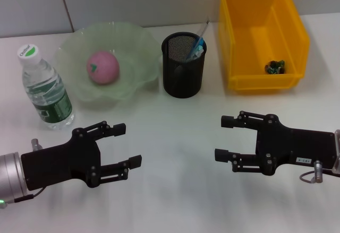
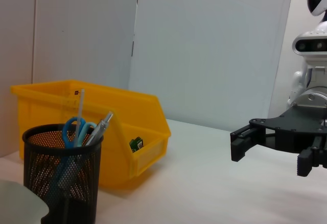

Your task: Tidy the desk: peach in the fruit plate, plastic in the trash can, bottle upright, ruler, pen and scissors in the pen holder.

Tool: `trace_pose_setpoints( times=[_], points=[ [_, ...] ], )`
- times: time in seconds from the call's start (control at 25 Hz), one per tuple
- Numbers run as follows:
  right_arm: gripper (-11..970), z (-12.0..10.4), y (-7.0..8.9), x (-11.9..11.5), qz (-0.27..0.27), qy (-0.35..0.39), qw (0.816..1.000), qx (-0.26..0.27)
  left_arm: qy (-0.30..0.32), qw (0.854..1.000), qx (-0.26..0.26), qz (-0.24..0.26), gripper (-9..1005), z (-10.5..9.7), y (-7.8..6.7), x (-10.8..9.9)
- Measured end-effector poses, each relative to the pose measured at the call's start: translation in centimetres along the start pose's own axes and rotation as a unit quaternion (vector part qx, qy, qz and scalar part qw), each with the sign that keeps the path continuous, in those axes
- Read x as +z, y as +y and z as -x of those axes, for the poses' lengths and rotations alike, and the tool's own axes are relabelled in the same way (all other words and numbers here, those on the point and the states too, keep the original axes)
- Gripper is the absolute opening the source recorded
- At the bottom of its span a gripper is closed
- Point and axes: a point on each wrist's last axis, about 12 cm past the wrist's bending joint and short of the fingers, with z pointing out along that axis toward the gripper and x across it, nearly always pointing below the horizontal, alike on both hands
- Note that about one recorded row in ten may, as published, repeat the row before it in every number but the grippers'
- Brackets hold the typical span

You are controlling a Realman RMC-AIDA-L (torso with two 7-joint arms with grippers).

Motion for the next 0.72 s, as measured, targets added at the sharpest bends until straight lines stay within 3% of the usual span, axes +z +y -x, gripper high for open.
trace_pose_setpoints(
  times=[0.72],
  points=[
    [776, 0.07, -0.12, 0.15, 0.000, 0.001, 1.000, -0.001, -0.001, 1.000, -0.001, 0.000, 813, 0.01, -0.01, 0.00]
  ],
)
